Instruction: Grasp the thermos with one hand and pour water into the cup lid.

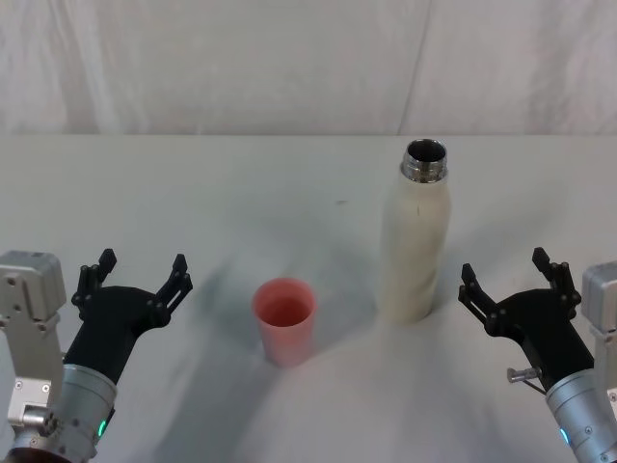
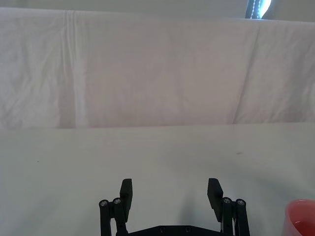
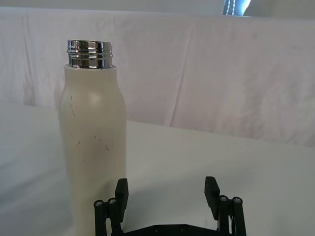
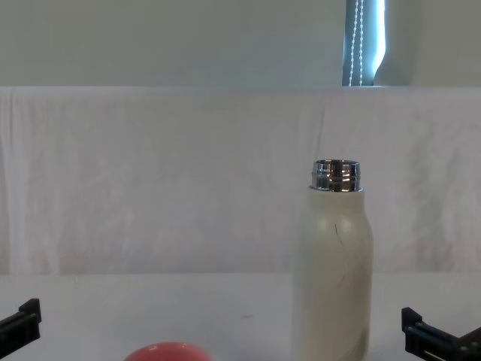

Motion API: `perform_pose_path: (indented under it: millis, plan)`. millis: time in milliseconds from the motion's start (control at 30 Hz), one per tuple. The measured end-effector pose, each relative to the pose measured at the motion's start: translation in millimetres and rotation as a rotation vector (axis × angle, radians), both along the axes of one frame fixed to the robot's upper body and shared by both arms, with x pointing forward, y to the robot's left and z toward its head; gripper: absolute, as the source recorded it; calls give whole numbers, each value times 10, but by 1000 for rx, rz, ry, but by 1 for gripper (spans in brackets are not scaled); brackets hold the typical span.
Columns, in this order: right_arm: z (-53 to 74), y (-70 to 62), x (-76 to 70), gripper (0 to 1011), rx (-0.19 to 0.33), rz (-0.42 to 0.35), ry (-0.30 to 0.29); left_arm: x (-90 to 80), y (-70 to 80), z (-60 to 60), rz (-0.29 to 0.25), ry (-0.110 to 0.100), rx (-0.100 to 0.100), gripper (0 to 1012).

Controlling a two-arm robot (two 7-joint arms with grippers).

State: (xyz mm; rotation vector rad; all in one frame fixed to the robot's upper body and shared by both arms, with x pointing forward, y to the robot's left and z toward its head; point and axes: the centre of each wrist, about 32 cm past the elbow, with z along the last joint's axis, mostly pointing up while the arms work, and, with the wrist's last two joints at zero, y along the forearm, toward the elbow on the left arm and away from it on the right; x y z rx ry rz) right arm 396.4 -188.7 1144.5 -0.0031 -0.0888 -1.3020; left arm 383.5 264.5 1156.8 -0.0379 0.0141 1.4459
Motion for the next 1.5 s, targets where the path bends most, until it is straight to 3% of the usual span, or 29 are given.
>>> perform_pose_path:
  millis: [867,1500]
  plan:
    - [27,-4,18,1000,-4,-1,3,0,0,0,0,0,0,1001]
    - [163,42,107,1000,37,108,33,0,0,0,0,0,0,1001]
